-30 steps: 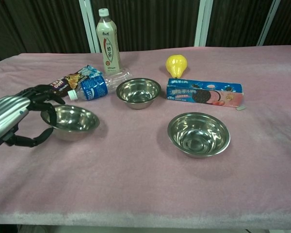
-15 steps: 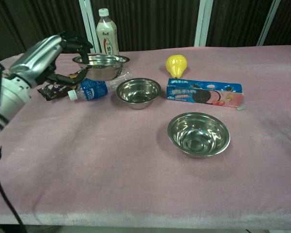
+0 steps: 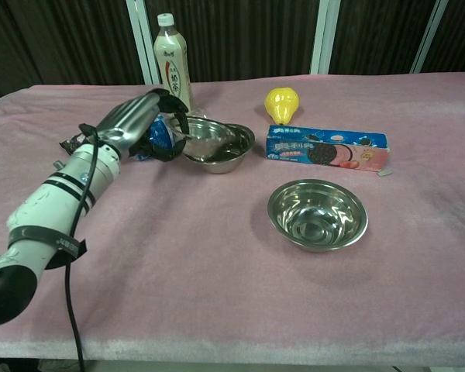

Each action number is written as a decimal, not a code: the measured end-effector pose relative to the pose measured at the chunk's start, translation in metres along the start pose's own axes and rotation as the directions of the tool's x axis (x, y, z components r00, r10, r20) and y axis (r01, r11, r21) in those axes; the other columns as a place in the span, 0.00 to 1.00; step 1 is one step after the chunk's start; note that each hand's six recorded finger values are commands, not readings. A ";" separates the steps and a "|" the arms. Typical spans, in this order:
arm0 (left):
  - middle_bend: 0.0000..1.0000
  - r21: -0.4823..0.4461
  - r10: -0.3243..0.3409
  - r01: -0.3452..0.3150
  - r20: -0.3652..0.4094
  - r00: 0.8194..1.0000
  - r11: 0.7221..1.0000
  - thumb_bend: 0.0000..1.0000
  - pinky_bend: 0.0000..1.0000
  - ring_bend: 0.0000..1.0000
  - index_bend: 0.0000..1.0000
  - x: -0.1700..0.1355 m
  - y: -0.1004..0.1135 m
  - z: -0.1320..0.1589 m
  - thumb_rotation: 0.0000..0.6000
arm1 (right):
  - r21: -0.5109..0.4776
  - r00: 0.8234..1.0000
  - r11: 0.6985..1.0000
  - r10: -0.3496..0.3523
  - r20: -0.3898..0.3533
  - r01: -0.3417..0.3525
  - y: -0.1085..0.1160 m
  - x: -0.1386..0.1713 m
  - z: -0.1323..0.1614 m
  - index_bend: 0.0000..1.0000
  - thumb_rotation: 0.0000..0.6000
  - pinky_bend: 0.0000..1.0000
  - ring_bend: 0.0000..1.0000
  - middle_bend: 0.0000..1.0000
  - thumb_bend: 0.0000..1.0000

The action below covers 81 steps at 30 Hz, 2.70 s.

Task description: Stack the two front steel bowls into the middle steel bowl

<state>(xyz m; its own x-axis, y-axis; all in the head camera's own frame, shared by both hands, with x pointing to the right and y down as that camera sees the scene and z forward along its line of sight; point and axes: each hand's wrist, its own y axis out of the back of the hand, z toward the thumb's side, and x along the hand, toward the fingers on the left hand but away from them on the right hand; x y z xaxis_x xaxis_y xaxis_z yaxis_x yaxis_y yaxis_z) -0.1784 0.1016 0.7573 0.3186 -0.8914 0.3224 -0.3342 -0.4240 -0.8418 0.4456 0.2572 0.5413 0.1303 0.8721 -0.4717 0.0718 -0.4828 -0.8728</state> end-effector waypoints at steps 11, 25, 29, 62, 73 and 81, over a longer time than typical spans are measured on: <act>0.00 0.074 -0.087 0.086 0.012 0.996 0.994 0.40 0.11 0.00 0.00 -0.018 -0.009 0.003 1.00 | 0.006 1.000 1.000 0.001 -0.004 -0.001 -0.002 -0.001 0.002 0.00 1.00 0.00 0.00 0.00 0.41; 0.00 0.281 0.026 0.019 -0.158 0.987 0.960 0.40 0.10 0.00 0.00 -0.190 0.115 -0.115 1.00 | 0.234 0.939 0.969 0.151 -0.310 -0.078 -0.052 -0.089 0.096 0.26 1.00 0.00 0.00 0.00 0.41; 0.00 0.284 0.042 0.012 -0.184 0.982 0.959 0.40 0.10 0.00 0.00 -0.217 0.124 -0.134 1.00 | 0.284 0.876 0.955 0.210 -0.434 -0.088 -0.082 -0.119 0.154 0.36 1.00 0.00 0.00 0.00 0.41; 0.00 0.213 0.049 -0.003 -0.214 0.976 0.977 0.41 0.10 0.00 0.00 -0.251 0.121 -0.161 1.00 | 0.292 0.829 0.955 0.128 -0.545 0.045 -0.102 -0.175 0.220 0.78 1.00 0.00 0.00 0.05 0.55; 0.00 0.185 0.058 -0.016 -0.221 0.973 0.983 0.41 0.10 0.00 0.00 -0.256 0.122 -0.168 1.00 | 0.296 0.885 0.933 -0.049 -0.462 0.206 -0.035 -0.256 0.253 0.77 1.00 0.00 0.00 0.06 0.55; 0.00 0.184 0.064 -0.022 -0.223 0.973 0.983 0.41 0.10 0.00 0.00 -0.255 0.125 -0.171 1.00 | 0.339 0.877 0.923 0.003 -0.481 0.183 -0.065 -0.290 0.325 0.75 1.00 0.00 0.00 0.07 0.55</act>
<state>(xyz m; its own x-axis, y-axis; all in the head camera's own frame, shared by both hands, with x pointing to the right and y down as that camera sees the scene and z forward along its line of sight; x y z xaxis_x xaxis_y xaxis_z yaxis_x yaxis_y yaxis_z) -0.4531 0.2487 0.6433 0.0909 -0.9298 0.3566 -0.1719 -0.3673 -0.9141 0.0822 0.0615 0.6941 0.5899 0.7249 -0.3558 -0.2449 -0.2592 -0.9342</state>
